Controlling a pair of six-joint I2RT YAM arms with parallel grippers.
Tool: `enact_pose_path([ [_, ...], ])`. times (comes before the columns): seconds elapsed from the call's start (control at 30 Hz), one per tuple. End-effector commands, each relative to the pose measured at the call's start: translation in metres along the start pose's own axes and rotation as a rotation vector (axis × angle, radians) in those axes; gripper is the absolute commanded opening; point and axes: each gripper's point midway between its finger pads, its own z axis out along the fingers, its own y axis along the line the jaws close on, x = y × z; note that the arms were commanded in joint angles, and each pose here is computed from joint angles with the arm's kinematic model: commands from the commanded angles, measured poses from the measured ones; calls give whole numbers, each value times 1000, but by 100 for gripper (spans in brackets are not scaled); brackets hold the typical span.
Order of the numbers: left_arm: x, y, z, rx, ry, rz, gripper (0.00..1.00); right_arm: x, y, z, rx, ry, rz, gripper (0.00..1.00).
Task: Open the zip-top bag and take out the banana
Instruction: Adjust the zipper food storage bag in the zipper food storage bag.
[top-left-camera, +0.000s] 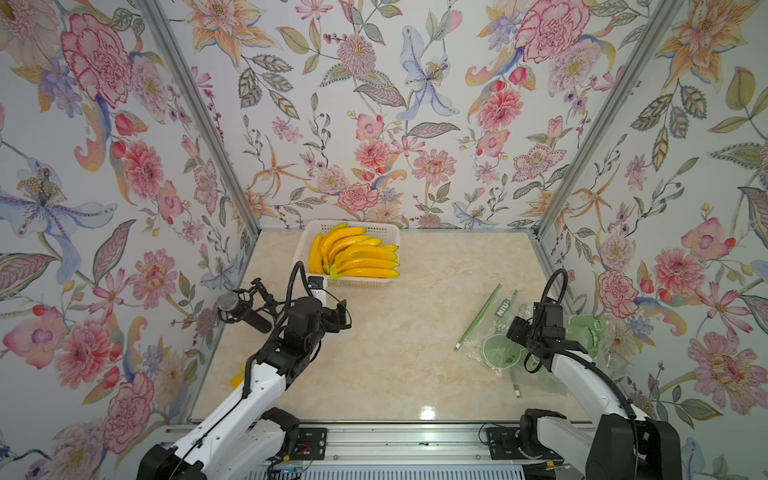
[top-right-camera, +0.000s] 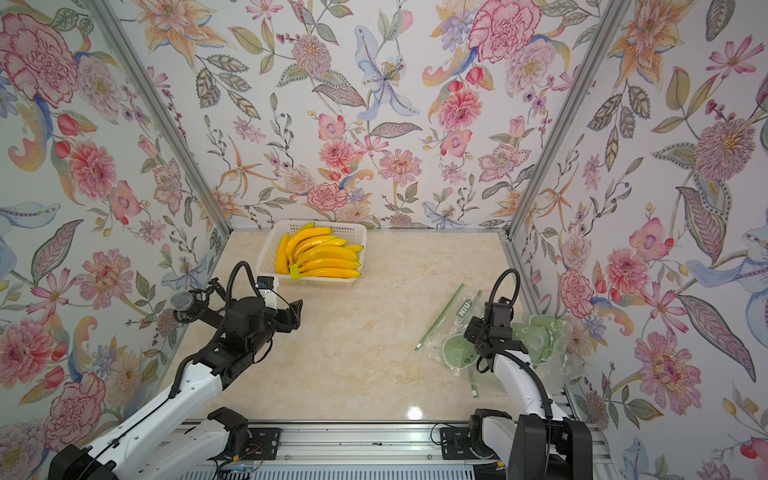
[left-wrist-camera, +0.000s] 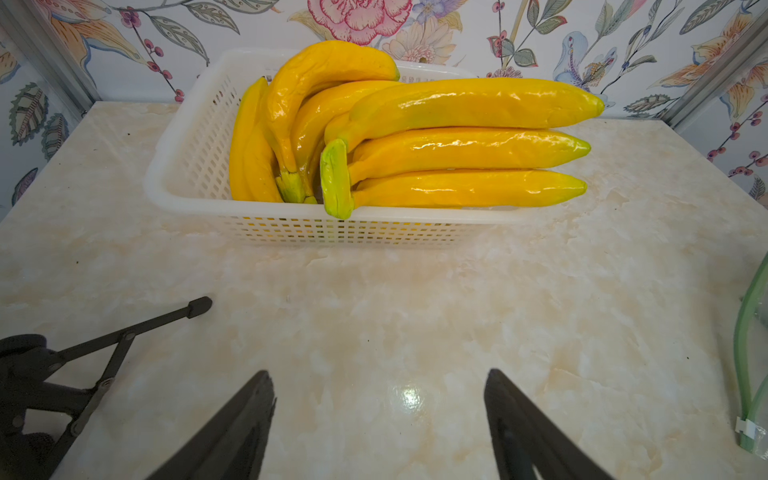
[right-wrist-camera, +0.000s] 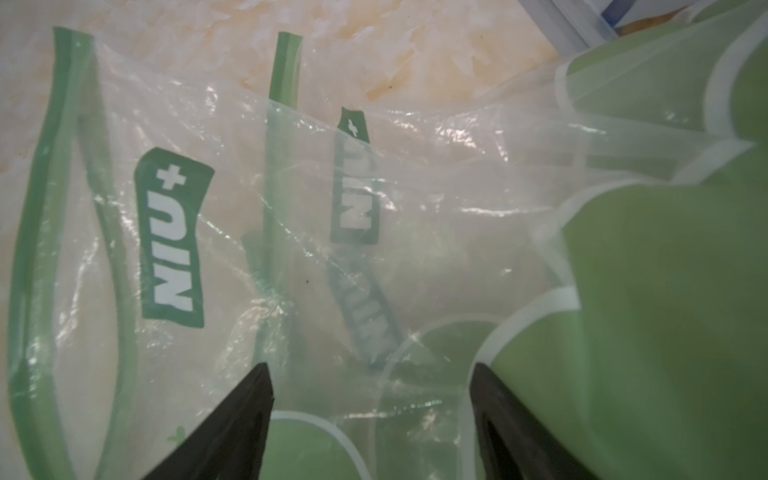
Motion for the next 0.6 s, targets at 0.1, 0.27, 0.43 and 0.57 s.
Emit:
enact_pose_path([
  [0.1, -15, -106, 9, 256, -32, 74, 81, -34, -12, 1, -11, -52, 50, 76],
  [0.27, 5, -216, 35, 438, 28, 211, 80, -54, -24, -2, 3, -85, 95, 75],
  [0.43, 51, -311, 75, 590, 115, 314, 77, -61, -18, -15, -39, -116, 101, 75],
  [0.57, 78, -364, 99, 678, 158, 351, 72, -56, -8, -37, -102, -145, 115, 67],
])
